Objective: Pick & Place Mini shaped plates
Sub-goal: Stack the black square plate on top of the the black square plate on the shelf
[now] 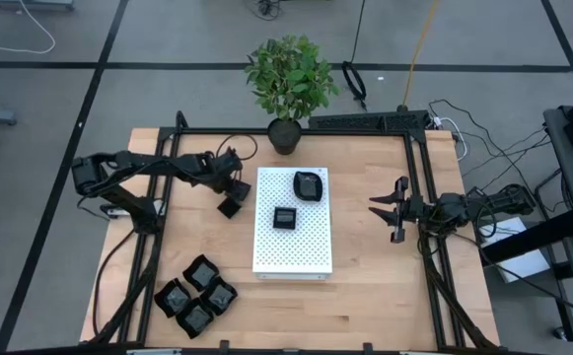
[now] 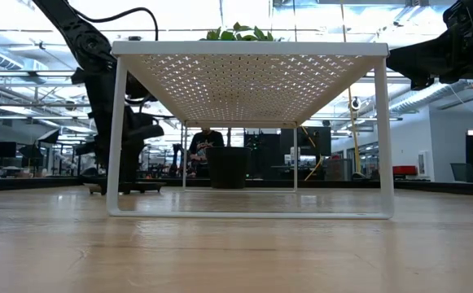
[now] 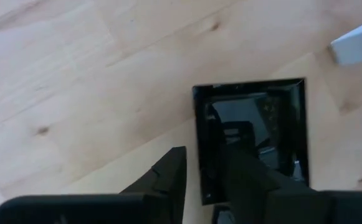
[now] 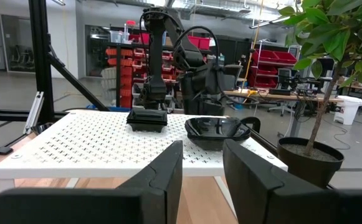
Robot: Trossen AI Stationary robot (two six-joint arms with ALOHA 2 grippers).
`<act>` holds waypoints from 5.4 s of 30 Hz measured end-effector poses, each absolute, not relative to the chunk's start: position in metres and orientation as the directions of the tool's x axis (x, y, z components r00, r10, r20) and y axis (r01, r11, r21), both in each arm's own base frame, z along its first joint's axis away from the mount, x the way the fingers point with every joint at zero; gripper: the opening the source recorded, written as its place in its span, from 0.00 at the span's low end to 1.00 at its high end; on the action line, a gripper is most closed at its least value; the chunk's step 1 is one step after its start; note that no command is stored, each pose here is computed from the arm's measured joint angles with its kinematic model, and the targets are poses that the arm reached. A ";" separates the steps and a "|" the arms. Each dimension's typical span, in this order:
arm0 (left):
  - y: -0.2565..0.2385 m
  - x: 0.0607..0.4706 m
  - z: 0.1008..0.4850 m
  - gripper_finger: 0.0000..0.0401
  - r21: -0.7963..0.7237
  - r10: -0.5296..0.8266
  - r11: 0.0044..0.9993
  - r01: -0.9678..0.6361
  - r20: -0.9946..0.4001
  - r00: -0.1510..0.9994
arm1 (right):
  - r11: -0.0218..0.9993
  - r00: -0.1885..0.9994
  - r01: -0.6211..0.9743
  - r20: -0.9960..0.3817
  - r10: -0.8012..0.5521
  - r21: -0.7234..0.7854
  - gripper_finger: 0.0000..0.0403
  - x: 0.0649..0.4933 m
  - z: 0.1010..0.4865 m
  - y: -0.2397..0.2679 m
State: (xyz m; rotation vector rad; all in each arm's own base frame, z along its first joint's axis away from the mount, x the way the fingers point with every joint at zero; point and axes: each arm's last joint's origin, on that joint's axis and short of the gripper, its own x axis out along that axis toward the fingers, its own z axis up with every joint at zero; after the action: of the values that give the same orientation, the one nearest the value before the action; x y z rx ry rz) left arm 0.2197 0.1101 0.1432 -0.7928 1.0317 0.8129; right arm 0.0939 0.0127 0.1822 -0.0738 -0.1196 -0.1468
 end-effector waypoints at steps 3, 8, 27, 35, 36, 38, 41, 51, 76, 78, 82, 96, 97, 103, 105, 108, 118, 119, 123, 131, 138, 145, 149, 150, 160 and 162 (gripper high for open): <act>0.110 0.218 0.143 0.23 -0.157 0.194 0.468 -0.870 -0.942 0.274 | 0.987 0.982 0.150 0.124 -0.142 -0.065 0.25 0.094 0.182 0.013; 0.109 0.218 0.142 0.23 -0.155 0.193 0.464 -0.872 -0.943 0.271 | 0.987 0.982 0.150 0.124 -0.141 -0.065 0.25 0.094 0.182 0.013; 0.109 0.218 0.143 0.17 -0.162 0.193 0.446 -0.880 -0.943 0.271 | 0.986 0.982 0.150 0.124 -0.142 -0.065 0.25 0.094 0.182 0.013; 0.110 0.218 0.144 0.04 -0.146 0.212 0.458 -0.877 -0.940 0.267 | 0.987 0.982 0.150 0.124 -0.141 -0.065 0.25 0.094 0.182 0.013; 0.110 0.218 0.144 0.03 -0.143 0.216 0.461 -0.876 -0.939 0.267 | 0.987 0.982 0.150 0.124 -0.141 -0.065 0.25 0.094 0.182 0.013; 0.110 0.216 0.148 0.01 -0.149 0.227 0.460 -0.876 -0.934 0.278 | 0.987 0.982 0.150 0.124 -0.141 -0.065 0.25 0.094 0.182 0.013; 0.110 0.214 0.158 0.02 -0.160 0.255 0.467 -0.870 -0.917 0.306 | 0.987 0.982 0.150 0.124 -0.141 -0.065 0.25 0.094 0.182 0.013; 0.097 0.186 0.217 0.01 -0.244 0.390 0.503 -0.830 -0.793 0.469 | 0.987 0.982 0.150 0.124 -0.142 -0.065 0.25 0.094 0.182 0.013; 0.039 0.238 0.369 0.00 -0.180 0.111 0.951 -0.252 -0.559 0.822 | 0.986 0.982 0.150 0.124 -0.142 -0.065 0.25 0.094 0.182 0.013; 0.039 0.255 0.376 0.00 -0.136 0.093 0.964 -0.227 -0.629 0.772 | 0.987 0.982 0.150 0.124 -0.141 -0.065 0.25 0.094 0.182 0.013; 0.042 0.286 0.382 0.00 -0.037 0.052 0.992 -0.120 -0.750 0.660 | 0.987 0.982 0.150 0.124 -0.141 -0.065 0.25 0.094 0.182 0.013; 0.043 0.355 0.344 0.00 -0.126 -0.299 0.922 0.367 -0.833 0.465 | 0.987 0.982 0.150 0.124 -0.141 -0.064 0.25 0.094 0.182 0.013; 0.043 0.357 0.342 0.00 -0.129 -0.301 0.921 0.367 -0.834 0.462 | 0.986 0.982 0.150 0.124 -0.142 -0.065 0.25 0.094 0.182 0.013; 0.046 0.369 0.329 0.00 -0.138 -0.302 0.923 0.358 -0.837 0.457 | 0.986 0.982 0.150 0.125 -0.142 -0.065 0.25 0.094 0.182 0.013; 0.045 0.369 0.329 0.00 -0.135 -0.302 0.922 0.363 -0.837 0.457 | 0.987 0.982 0.150 0.124 -0.142 -0.064 0.25 0.094 0.182 0.013; 0.045 0.369 0.330 0.00 -0.132 -0.302 0.922 0.365 -0.834 0.462 | 0.986 0.982 0.150 0.124 -0.142 -0.065 0.25 0.094 0.182 0.013; 0.044 0.375 0.322 0.00 -0.142 -0.314 0.919 0.369 -0.830 0.461 | 0.987 0.982 0.150 0.124 -0.141 -0.065 0.25 0.094 0.182 0.013; 0.045 0.375 0.321 0.00 -0.143 -0.311 0.920 0.366 -0.833 0.457 | 0.987 0.982 0.150 0.124 -0.142 -0.064 0.25 0.094 0.182 0.013; 0.047 0.379 0.318 0.00 -0.140 -0.307 0.922 0.361 -0.831 0.463 | 0.987 0.982 0.150 0.124 -0.142 -0.065 0.25 0.094 0.182 0.013; 0.048 0.379 0.318 0.02 -0.143 -0.286 0.936 0.321 -0.840 0.461 | 0.987 0.982 0.150 0.124 -0.141 -0.065 0.25 0.094 0.182 0.013; 0.047 0.375 0.320 0.01 -0.130 -0.274 0.937 0.325 -0.850 0.450 | 0.987 0.982 0.150 0.124 -0.142 -0.065 0.25 0.094 0.182 0.013; 0.056 0.370 0.322 0.01 -0.033 -0.185 0.941 0.337 -0.884 0.430 | 0.987 0.982 0.150 0.124 -0.142 -0.064 0.25 0.094 0.182 0.013; 0.057 0.369 0.323 0.01 -0.030 -0.207 0.926 0.375 -0.872 0.443 | 0.987 0.982 0.150 0.124 -0.141 -0.065 0.25 0.094 0.182 0.013; 0.057 0.368 0.325 0.01 -0.026 -0.207 0.926 0.378 -0.870 0.448 | 0.987 0.982 0.150 0.124 -0.141 -0.064 0.25 0.094 0.182 0.013; 0.056 0.357 0.339 0.01 0.086 -0.165 0.877 0.473 -0.871 0.464 | 0.987 0.982 0.150 0.124 -0.141 -0.065 0.25 0.094 0.182 0.013; 0.056 0.356 0.339 0.01 0.119 -0.155 0.850 0.512 -0.874 0.461 | 0.987 0.982 0.150 0.124 -0.142 -0.065 0.25 0.094 0.182 0.013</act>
State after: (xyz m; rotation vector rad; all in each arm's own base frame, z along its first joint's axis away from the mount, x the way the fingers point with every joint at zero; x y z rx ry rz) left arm 0.3563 0.0560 0.3389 0.3951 1.0151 -0.4238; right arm 0.0940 0.0127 0.1821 -0.0741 -0.1194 -0.1470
